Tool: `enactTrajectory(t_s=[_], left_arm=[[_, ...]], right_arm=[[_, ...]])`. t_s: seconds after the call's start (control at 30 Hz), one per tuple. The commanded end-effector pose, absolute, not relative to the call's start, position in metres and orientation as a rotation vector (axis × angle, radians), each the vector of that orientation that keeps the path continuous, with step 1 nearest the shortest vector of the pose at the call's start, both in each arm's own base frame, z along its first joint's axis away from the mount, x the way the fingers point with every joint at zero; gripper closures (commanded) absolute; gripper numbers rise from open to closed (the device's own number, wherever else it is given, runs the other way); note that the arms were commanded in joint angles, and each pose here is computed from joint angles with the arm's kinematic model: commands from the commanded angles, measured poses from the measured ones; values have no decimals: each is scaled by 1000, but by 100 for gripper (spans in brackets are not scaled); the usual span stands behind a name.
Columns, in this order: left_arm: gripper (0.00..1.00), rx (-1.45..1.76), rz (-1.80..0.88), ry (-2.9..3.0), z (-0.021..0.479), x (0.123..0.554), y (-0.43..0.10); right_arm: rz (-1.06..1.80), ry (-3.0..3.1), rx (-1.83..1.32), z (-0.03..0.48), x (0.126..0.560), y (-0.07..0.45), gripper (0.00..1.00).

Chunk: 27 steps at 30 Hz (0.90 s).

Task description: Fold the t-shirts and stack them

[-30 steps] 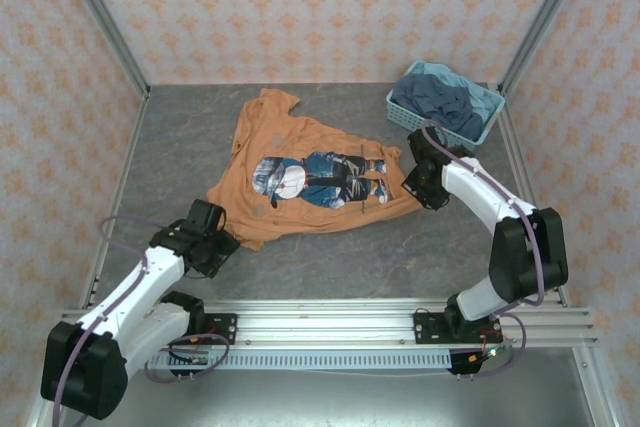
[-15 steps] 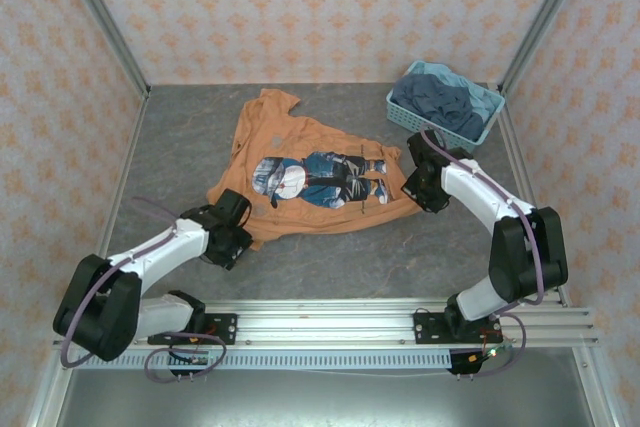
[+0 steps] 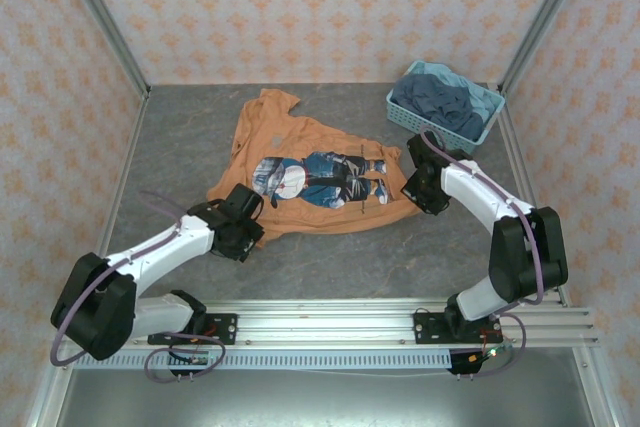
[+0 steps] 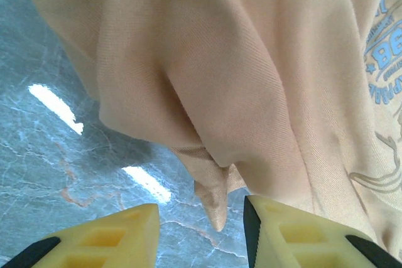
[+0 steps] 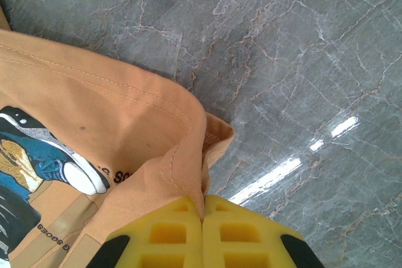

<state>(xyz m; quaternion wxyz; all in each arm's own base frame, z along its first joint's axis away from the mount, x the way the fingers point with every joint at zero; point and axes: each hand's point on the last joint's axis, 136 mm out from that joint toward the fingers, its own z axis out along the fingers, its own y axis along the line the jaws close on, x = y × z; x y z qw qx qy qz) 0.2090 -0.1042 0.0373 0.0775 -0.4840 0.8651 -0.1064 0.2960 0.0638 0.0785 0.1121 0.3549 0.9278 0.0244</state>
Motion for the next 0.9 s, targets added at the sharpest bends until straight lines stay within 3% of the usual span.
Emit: enactTrajectory(t_s=[0.0,0.27,0.33,0.4,0.6,0.87], left_arm=[[59,-1495,-258,2578,33,212,-102],[63,-1475,-247,2596,18,229,-112],[76,-1458,-211,2594,19,232,-109],[97,-1414,-143,2585,29,233,-100],[100,-1243,-24,2430,115,240,-54],[100,-1115,-203,2119,257,277,-11]], right_arm=[[56,2723,1054,77,294,60,100],[52,2724,1058,76,290,59,100],[50,2723,1062,76,287,58,100],[49,2718,1062,77,286,57,100],[156,2621,988,117,304,62,100],[396,2353,751,256,361,81,100]])
